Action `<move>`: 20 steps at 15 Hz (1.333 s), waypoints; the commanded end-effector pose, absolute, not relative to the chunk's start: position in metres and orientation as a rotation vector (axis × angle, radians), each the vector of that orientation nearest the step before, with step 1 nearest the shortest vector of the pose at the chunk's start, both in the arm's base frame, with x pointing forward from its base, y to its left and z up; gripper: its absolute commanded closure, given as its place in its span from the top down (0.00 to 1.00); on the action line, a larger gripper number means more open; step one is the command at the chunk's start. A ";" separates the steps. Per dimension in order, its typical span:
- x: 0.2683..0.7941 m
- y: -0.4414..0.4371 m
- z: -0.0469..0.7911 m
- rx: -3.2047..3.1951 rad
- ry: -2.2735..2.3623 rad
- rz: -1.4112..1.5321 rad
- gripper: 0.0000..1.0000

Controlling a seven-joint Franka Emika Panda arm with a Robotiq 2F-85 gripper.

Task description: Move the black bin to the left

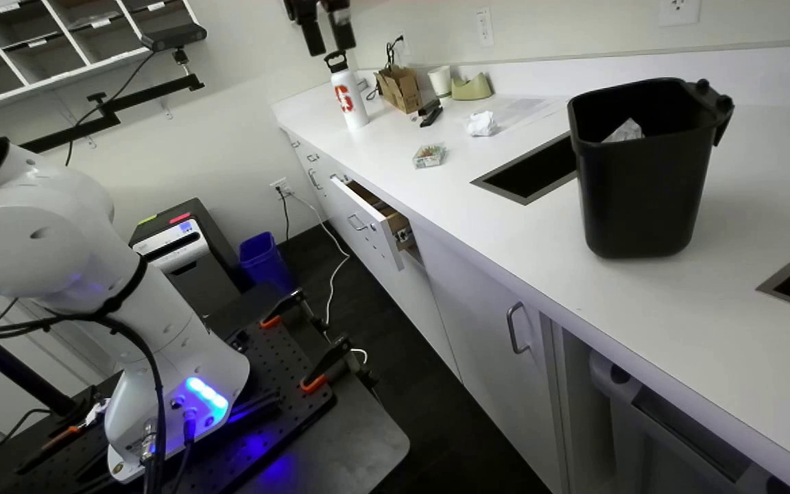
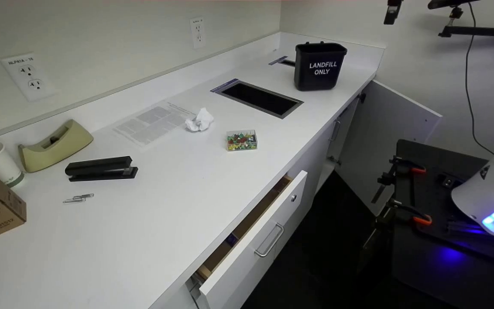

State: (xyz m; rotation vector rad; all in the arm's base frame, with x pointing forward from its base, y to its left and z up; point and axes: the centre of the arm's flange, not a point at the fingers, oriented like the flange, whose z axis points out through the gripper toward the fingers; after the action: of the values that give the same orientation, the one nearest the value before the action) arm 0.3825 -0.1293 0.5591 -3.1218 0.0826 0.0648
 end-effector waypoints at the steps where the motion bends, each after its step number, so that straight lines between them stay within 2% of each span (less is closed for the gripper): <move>1: 0.446 -0.199 0.570 -3.173 -0.171 0.108 1.00; 4: 0.467 -0.239 0.566 -3.164 -0.341 0.147 1.00; 5: 0.436 -0.214 0.555 -3.155 -0.257 0.128 1.00; 12: 0.465 -0.236 0.546 -3.198 -0.288 0.159 1.00; 20: 0.516 -0.318 0.462 -3.198 -0.770 0.094 1.00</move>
State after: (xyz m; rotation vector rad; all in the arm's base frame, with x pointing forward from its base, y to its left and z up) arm 0.4910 -0.2928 0.4884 -3.2160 -0.6101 0.0982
